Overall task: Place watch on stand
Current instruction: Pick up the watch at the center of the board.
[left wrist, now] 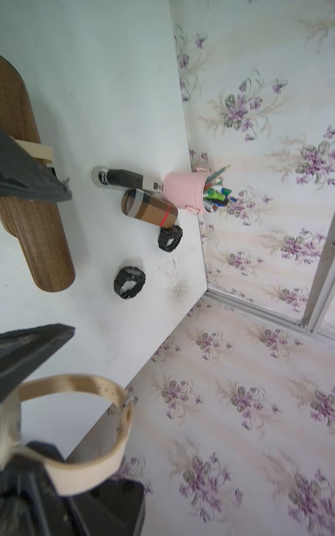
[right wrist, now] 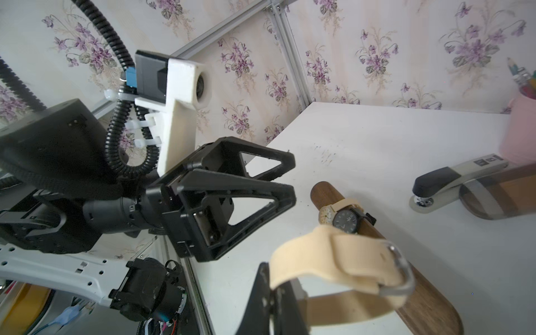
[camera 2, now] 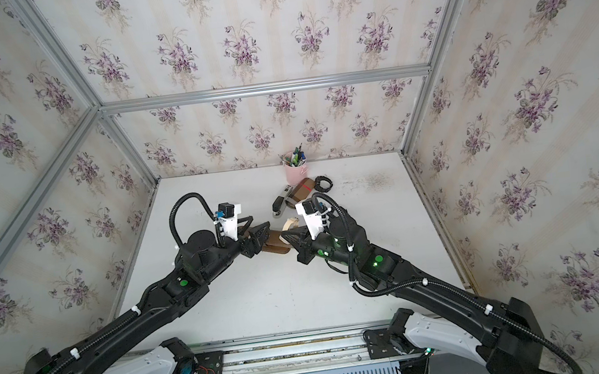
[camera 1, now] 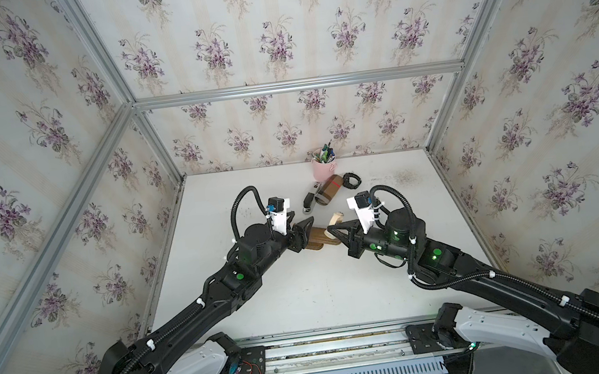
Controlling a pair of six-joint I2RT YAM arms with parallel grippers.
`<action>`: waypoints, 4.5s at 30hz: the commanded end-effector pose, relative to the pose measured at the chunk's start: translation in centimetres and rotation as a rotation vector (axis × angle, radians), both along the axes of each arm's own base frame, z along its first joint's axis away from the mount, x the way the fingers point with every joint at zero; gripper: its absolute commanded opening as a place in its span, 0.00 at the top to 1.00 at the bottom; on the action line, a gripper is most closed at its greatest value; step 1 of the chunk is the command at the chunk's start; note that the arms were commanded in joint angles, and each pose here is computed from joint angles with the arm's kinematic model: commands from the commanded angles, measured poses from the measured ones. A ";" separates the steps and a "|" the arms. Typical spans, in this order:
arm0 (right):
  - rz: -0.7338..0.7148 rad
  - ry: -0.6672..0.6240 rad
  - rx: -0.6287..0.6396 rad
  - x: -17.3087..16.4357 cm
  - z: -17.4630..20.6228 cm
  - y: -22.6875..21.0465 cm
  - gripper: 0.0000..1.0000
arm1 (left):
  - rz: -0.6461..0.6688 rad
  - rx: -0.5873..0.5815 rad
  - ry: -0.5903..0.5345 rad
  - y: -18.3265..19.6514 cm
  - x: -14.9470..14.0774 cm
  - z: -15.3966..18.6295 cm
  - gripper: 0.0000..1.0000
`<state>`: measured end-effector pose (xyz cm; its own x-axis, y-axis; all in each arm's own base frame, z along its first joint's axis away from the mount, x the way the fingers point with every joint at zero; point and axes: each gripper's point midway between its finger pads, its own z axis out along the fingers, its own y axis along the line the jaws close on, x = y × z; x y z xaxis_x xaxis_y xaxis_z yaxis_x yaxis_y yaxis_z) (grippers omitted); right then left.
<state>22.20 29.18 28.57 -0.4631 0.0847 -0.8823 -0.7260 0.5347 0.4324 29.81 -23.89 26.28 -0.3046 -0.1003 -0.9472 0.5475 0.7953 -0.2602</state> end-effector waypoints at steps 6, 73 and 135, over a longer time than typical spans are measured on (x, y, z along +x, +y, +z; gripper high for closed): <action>-0.083 0.021 0.054 0.7 1.1 -1.4 1.00 | 0.022 0.045 0.016 1.8 -1.5 -1.1 0.31; -0.042 0.339 0.182 -1.3 1.0 1.9 1.00 | -0.390 0.101 -0.166 -6.8 -7.9 1.0 0.55; -0.081 0.324 0.158 -1.0 0.5 2.1 1.00 | -0.323 0.146 -0.129 -6.4 -6.6 0.5 0.55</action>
<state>20.95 31.15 28.20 -0.7181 0.2296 -0.6570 -0.4885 0.5061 0.7108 22.94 -30.28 25.84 -0.1921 0.1420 -0.9710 0.8019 0.5931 -0.0719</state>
